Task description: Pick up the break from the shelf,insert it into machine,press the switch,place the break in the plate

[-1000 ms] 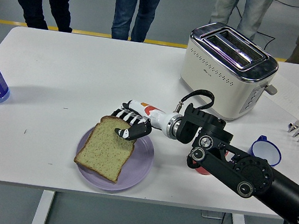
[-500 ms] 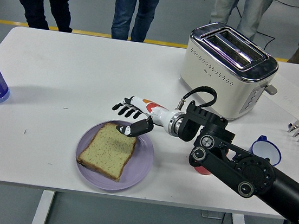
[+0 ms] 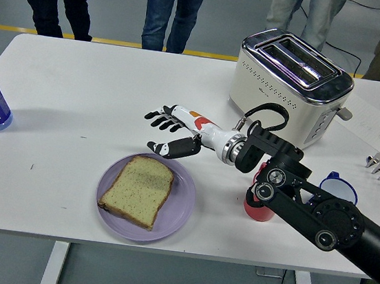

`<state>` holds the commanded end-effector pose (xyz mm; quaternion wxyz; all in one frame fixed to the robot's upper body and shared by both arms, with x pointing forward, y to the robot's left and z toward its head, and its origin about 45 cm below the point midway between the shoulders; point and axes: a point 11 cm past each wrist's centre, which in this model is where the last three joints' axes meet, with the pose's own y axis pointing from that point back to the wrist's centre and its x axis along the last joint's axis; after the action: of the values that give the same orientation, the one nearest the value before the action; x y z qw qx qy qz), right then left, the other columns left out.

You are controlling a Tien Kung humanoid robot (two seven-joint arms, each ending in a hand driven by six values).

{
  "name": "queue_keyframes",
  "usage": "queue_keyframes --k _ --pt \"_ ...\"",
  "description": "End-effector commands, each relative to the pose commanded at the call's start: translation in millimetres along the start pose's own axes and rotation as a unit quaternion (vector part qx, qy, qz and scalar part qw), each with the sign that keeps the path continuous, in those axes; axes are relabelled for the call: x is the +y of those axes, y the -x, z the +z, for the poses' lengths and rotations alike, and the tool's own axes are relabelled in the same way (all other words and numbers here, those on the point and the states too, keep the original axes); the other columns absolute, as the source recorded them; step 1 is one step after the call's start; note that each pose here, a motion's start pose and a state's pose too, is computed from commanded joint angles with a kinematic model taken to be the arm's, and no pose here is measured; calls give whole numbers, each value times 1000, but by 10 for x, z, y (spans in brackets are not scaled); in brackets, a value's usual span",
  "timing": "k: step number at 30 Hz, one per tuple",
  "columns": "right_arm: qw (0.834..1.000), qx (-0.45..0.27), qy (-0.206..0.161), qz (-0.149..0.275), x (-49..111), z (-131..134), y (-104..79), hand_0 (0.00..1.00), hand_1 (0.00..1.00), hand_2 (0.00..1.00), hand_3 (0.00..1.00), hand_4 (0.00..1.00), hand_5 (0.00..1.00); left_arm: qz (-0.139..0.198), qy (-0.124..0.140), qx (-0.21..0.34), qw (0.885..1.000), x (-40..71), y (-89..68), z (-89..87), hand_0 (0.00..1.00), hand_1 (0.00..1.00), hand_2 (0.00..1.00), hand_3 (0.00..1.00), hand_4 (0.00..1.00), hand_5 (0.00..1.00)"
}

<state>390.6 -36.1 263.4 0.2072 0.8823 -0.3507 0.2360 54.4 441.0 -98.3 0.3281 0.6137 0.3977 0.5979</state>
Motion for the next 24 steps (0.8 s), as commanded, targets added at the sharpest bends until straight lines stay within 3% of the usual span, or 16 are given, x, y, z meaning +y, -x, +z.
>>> queue_keyframes --k 2,7,8,11,18,24 --pt "999 -38 -19 5 33 -50 -31 779 758 753 812 693 231 0 -1 -1 1000 -2 0 -11 633 486 460 539 328 798" --pt "992 -115 -54 11 105 -144 -110 779 758 753 812 693 231 0 -4 -2 1000 -8 1 -36 633 486 460 539 328 798" --pt "990 -131 -61 12 118 -160 -124 779 754 735 795 629 271 0 -4 -2 1000 -9 2 -41 633 486 461 539 330 802" --pt "983 -164 -82 23 164 -212 -197 779 754 735 795 629 271 0 -5 -3 1000 -11 3 -54 633 486 461 539 330 802" --pt "970 -203 -125 53 285 -316 -412 777 748 721 774 608 257 0 -5 -1 1000 -12 3 -57 633 486 461 539 331 803" --pt "964 -213 -140 80 381 -328 -591 775 742 717 765 595 241 -1 -4 0 1000 -10 2 -46 632 487 461 539 332 803"
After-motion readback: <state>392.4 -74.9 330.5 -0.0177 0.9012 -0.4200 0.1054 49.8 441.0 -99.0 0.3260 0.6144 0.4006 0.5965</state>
